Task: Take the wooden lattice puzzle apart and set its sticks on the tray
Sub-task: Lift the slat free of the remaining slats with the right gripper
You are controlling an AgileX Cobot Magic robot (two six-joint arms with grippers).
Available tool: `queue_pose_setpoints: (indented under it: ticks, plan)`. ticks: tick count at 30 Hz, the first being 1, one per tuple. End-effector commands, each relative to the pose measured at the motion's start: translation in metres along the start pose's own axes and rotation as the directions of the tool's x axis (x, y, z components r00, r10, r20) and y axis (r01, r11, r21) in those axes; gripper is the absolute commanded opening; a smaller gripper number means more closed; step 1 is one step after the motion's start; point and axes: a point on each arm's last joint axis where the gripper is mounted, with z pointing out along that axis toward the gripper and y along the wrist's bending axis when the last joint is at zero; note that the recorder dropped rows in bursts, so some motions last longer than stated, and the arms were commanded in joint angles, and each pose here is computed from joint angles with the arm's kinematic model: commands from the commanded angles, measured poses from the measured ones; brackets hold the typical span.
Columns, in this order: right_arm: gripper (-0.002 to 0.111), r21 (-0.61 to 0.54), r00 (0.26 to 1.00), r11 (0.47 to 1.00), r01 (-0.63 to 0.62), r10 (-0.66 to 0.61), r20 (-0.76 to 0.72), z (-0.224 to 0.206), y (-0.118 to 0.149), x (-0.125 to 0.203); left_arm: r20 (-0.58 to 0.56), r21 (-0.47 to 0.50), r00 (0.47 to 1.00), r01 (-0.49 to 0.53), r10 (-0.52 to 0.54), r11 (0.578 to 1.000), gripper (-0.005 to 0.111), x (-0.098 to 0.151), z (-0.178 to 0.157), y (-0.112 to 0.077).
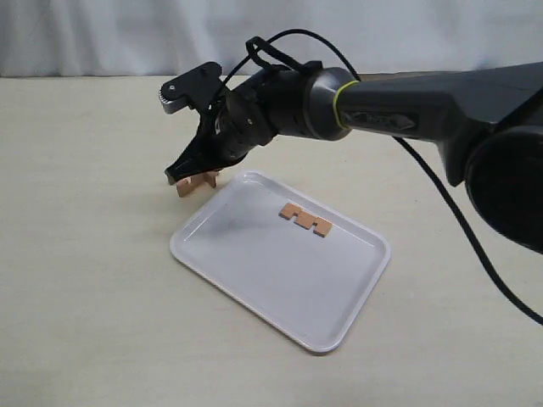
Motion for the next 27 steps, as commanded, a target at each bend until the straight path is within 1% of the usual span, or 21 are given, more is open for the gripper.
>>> queue_pose_setpoints:
  ticks: [1,4,7,9,14,16,17,20,21,23,27]
  plan:
    - [0.013,0.004,0.999,0.999,-0.037,0.037,-0.027,0.004,-0.002,0.004,0.021,-0.002,1.000,0.005,-0.005,1.000,0.000,-0.002,0.000,0.000]
    - [0.027,0.003,0.998,0.999,-0.038,0.038,-0.042,0.012,-0.001,0.010,0.021,-0.002,1.000,0.005,-0.005,1.000,0.000,-0.002,0.000,0.000]
    - [0.038,0.002,0.998,0.999,-0.036,0.036,-0.051,0.018,0.000,0.014,0.021,-0.002,1.000,0.005,-0.005,1.000,0.000,-0.002,0.000,0.000]
    - [0.040,0.001,0.998,0.999,-0.035,0.035,-0.050,0.021,0.000,0.015,0.021,-0.002,1.000,0.005,-0.005,1.000,0.000,-0.002,0.000,0.000]
    - [0.040,-0.004,0.999,0.999,-0.034,0.034,-0.029,0.028,0.002,0.017,0.021,-0.002,1.000,0.005,-0.005,1.000,0.000,-0.002,0.000,0.000]
    - [0.038,-0.006,0.999,0.999,-0.034,0.034,-0.026,0.032,0.002,0.020,0.021,-0.002,1.000,0.005,-0.005,1.000,0.000,-0.002,0.000,0.000]
    - [0.036,-0.007,0.999,0.999,-0.033,0.033,-0.023,0.034,0.002,0.020,0.021,-0.002,1.000,0.005,-0.005,1.000,0.000,-0.002,0.000,0.000]
    - [0.015,-0.009,0.999,0.999,-0.033,0.033,-0.014,0.035,0.003,0.020,0.021,-0.002,1.000,0.005,-0.005,1.000,0.000,-0.002,0.000,0.000]
    - [0.004,-0.009,0.999,0.999,-0.033,0.033,-0.014,0.035,0.003,0.020,0.021,-0.002,1.000,0.005,-0.005,1.000,0.000,-0.002,0.000,0.000]
    - [0.005,-0.009,0.999,0.999,-0.034,0.033,-0.013,0.034,0.002,0.019,0.021,-0.002,1.000,0.005,-0.005,1.000,0.000,-0.002,0.000,0.000]
    - [0.005,-0.006,0.999,0.999,-0.034,0.034,0.005,0.017,0.002,0.008,0.021,-0.002,1.000,0.005,-0.005,1.000,0.000,-0.002,0.000,0.000]
